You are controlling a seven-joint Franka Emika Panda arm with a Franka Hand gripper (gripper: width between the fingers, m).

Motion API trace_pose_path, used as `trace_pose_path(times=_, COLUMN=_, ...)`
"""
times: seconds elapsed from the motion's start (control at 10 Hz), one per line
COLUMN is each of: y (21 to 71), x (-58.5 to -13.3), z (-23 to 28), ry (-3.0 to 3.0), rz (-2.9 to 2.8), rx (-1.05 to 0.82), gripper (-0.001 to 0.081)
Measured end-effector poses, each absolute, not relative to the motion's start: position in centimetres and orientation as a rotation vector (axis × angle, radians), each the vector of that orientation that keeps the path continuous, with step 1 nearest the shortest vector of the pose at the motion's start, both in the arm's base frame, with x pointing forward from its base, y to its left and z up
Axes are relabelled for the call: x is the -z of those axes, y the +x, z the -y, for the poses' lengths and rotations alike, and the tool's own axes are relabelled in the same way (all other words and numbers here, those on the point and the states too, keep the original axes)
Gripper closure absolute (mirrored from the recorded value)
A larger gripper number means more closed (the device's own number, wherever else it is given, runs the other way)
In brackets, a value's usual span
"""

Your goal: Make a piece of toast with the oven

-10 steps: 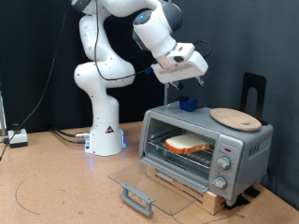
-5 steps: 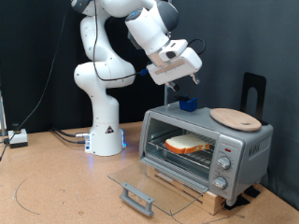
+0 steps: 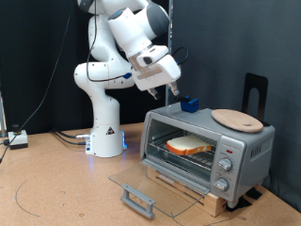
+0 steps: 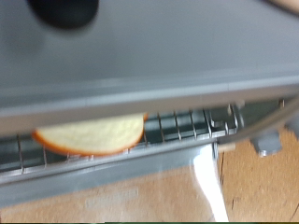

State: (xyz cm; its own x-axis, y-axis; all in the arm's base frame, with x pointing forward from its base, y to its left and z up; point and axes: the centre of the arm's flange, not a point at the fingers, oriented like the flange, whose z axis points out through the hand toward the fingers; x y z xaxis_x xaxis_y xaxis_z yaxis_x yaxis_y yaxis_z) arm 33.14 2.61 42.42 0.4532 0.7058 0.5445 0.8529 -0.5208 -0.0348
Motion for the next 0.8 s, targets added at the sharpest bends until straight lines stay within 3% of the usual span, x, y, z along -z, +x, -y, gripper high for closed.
trace_pose_path(times=0.5, y=33.8, x=-40.5, z=4.9, ry=-2.450, rz=1.263, rx=0.601, gripper=0.0002)
trace_pose_path(times=0.8, y=34.2, x=-40.2, z=5.3, ry=-2.444, rz=1.165, rx=0.627, gripper=0.0002)
